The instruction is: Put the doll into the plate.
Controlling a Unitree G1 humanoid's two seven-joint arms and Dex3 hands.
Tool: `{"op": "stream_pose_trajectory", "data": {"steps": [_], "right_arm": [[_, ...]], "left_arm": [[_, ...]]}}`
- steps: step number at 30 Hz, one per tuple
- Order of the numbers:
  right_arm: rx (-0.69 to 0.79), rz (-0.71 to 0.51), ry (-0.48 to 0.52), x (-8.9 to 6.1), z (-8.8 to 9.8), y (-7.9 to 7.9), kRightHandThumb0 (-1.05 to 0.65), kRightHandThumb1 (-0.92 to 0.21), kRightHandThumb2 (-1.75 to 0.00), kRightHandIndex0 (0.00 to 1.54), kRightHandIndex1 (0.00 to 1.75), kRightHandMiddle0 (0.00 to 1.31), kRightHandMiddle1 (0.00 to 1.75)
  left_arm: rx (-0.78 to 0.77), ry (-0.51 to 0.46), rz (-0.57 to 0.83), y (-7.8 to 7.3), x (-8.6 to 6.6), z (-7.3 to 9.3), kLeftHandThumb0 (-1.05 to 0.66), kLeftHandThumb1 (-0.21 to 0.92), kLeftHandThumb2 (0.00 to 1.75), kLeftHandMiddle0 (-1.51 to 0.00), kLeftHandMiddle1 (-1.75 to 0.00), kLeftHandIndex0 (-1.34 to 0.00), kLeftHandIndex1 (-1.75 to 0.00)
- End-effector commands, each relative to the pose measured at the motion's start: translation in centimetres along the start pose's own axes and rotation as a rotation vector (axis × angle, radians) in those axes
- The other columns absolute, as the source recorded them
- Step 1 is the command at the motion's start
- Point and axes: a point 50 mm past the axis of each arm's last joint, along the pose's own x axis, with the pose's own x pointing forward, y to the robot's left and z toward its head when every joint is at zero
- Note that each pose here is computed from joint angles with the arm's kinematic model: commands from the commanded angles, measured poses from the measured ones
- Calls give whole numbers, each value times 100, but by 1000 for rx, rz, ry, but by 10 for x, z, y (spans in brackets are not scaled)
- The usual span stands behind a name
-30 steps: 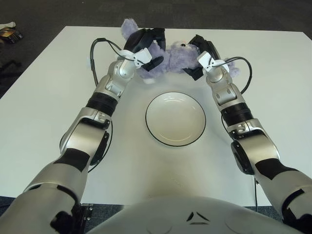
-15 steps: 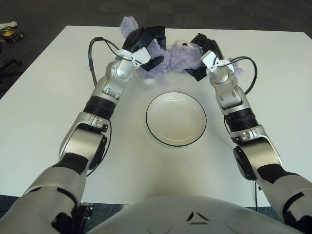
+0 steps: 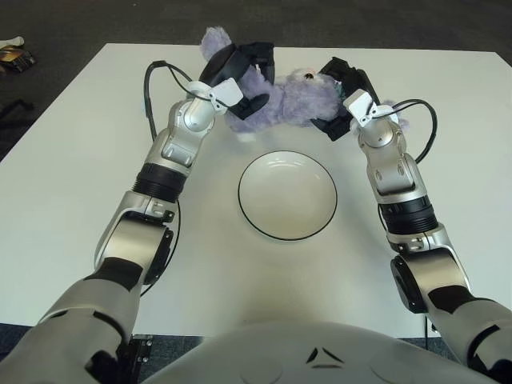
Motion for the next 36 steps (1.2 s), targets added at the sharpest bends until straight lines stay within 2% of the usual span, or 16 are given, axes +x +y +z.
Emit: {"op": "stream_pose_trajectory", "data": {"steps": [1,20,36], "right_arm": [[-12,-4,-52,-7,5,-7,1,12,-164,102,125,84,175],[-95,4,-132,-31,9,-12,1,15,-172,99,139,84,175],[-143,17,-148,-47,1,-13,0,13,-175,94,157,78,175]], "left_arm": [[-8,36,-4,6,-8,-8,54,13,154,-76,-175,-96,-175],[-47,-28,-97,5,-17,3,56,10,158,-79,-175,-100,-175],[-66,-21,-157,4,-37,14,58,7,162,-82,-175,-104,-175]]}}
